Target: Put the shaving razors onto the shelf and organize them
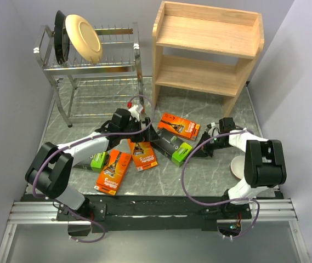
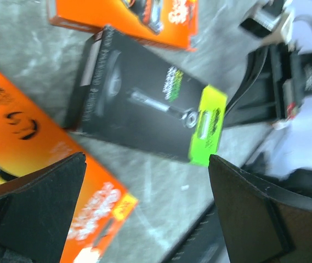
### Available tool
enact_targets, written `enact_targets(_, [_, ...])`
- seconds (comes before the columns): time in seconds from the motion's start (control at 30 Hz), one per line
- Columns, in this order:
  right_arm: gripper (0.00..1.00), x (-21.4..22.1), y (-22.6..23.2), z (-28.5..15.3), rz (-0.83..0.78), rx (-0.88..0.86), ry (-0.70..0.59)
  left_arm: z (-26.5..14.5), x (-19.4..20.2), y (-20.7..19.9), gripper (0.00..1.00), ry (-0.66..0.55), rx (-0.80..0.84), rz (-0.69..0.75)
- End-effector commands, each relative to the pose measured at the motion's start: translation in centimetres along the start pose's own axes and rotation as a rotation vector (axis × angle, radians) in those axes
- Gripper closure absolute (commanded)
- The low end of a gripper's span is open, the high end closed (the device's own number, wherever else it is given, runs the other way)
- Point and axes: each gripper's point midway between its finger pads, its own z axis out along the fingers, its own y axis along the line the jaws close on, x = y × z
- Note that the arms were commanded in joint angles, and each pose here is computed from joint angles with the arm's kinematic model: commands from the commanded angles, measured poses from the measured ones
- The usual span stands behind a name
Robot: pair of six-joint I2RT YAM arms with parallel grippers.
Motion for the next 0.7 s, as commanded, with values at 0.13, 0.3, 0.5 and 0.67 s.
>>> enact_targets(0.13, [0.99, -0.4, 9.4, -4.1, -0.050, -0.252, 0.009, -3.1, -0.3, -5.4, 0.01, -0.055, 0.217, -0.264])
enact_targets(0.3, [0.99, -1.0, 11.3, -3.7, -0.037, -0.298, 0.024, -3.4, 0.7, -4.2, 0.01, -0.054, 0.178, -0.362])
enact_targets(0.5, [0.99, -1.5, 12.3, -2.3, 0.021, -0.346, 0.026, -1.9, 0.8, -2.6, 0.01, -0.037, 0.110, -0.611])
enact_targets(0.67, [0.99, -1.9, 12.9, -1.6, 0.048, -0.378, 0.016, 0.2, 2.0, -2.5, 0.01, 0.053, 0.043, -0.878])
